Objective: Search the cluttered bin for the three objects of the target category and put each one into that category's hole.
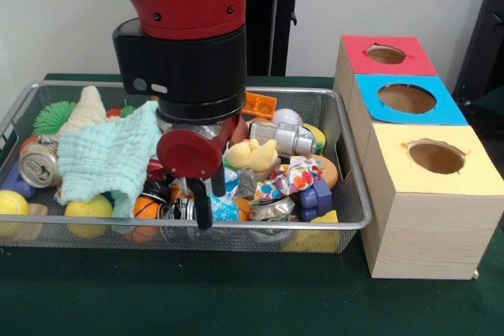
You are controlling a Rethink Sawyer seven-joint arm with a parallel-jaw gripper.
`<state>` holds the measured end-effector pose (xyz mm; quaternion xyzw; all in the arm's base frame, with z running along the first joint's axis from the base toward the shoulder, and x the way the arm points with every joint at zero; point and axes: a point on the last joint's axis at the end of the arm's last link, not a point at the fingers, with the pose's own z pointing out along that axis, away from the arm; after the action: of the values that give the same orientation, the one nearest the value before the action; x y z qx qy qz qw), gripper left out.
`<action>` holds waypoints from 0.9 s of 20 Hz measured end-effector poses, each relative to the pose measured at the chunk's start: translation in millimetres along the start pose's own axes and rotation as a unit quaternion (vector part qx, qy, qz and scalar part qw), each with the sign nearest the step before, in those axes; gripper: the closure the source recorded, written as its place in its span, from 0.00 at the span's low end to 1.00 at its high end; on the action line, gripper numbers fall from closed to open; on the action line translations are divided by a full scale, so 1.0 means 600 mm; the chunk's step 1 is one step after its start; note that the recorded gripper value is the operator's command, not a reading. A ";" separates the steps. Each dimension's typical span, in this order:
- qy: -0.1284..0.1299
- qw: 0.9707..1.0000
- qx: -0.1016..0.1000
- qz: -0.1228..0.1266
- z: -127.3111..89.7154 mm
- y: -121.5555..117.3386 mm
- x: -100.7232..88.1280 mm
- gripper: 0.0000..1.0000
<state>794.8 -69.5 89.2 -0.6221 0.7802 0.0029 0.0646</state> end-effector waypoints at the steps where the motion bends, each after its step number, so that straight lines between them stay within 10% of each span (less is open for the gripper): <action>1: 0.001 1.000 -0.003 -0.001 0.000 0.001 -0.002 0.00; 18: 0.023 0.999 -0.043 -0.007 0.006 -0.011 -0.078 0.00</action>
<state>811.6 -25.3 91.1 -0.6297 0.7763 0.0215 0.0194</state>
